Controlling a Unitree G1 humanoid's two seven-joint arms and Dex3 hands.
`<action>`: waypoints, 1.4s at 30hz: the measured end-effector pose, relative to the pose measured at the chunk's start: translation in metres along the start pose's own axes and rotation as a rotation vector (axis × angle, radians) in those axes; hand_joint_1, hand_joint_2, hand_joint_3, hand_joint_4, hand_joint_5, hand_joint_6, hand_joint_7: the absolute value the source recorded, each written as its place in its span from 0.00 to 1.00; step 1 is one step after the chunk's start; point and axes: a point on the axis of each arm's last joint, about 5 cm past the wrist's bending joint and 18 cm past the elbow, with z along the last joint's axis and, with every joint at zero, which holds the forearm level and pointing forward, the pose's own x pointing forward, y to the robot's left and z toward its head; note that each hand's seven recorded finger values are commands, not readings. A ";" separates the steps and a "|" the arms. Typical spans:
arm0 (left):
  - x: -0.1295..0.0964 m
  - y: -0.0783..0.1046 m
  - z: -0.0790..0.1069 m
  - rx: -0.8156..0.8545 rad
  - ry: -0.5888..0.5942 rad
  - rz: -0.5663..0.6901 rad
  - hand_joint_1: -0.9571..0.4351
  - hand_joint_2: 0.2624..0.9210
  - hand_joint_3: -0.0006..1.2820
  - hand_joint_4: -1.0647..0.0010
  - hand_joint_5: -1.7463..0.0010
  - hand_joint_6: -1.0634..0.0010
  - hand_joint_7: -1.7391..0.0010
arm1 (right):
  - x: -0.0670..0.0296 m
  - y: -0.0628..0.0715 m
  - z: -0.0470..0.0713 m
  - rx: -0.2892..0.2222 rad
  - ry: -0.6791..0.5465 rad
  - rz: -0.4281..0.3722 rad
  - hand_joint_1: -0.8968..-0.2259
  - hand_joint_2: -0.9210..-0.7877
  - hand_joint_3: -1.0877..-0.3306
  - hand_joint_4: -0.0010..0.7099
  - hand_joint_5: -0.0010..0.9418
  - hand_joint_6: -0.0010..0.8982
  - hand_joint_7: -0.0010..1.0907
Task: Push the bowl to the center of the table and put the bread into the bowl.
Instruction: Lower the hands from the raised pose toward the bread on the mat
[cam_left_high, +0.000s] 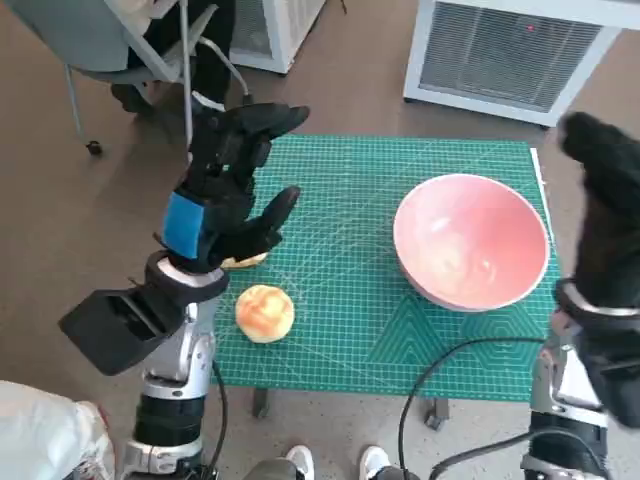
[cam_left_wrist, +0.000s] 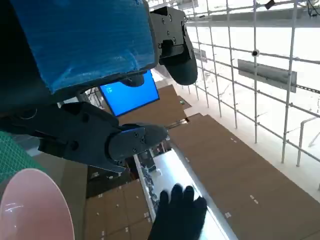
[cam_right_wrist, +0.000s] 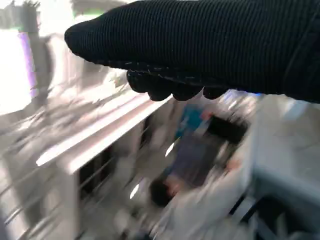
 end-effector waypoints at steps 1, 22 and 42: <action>0.000 0.000 0.000 -0.002 -0.001 0.001 0.50 0.89 0.43 0.98 0.49 1.00 0.37 | -0.0008 -0.002 -0.002 -0.005 0.015 -0.015 0.80 0.00 0.77 0.60 0.00 0.20 0.53; 0.000 0.001 0.001 -0.021 -0.002 0.010 0.49 0.89 0.43 1.00 0.48 1.00 0.37 | -0.0334 -0.025 -0.058 -0.047 0.520 -0.282 0.89 0.00 0.74 0.60 0.00 0.24 0.46; -0.001 0.004 0.005 -0.005 -0.007 0.010 0.49 0.89 0.42 0.99 0.49 1.00 0.36 | -0.0524 0.008 -0.078 0.089 0.834 -0.229 0.98 0.00 0.72 0.62 0.00 0.25 0.46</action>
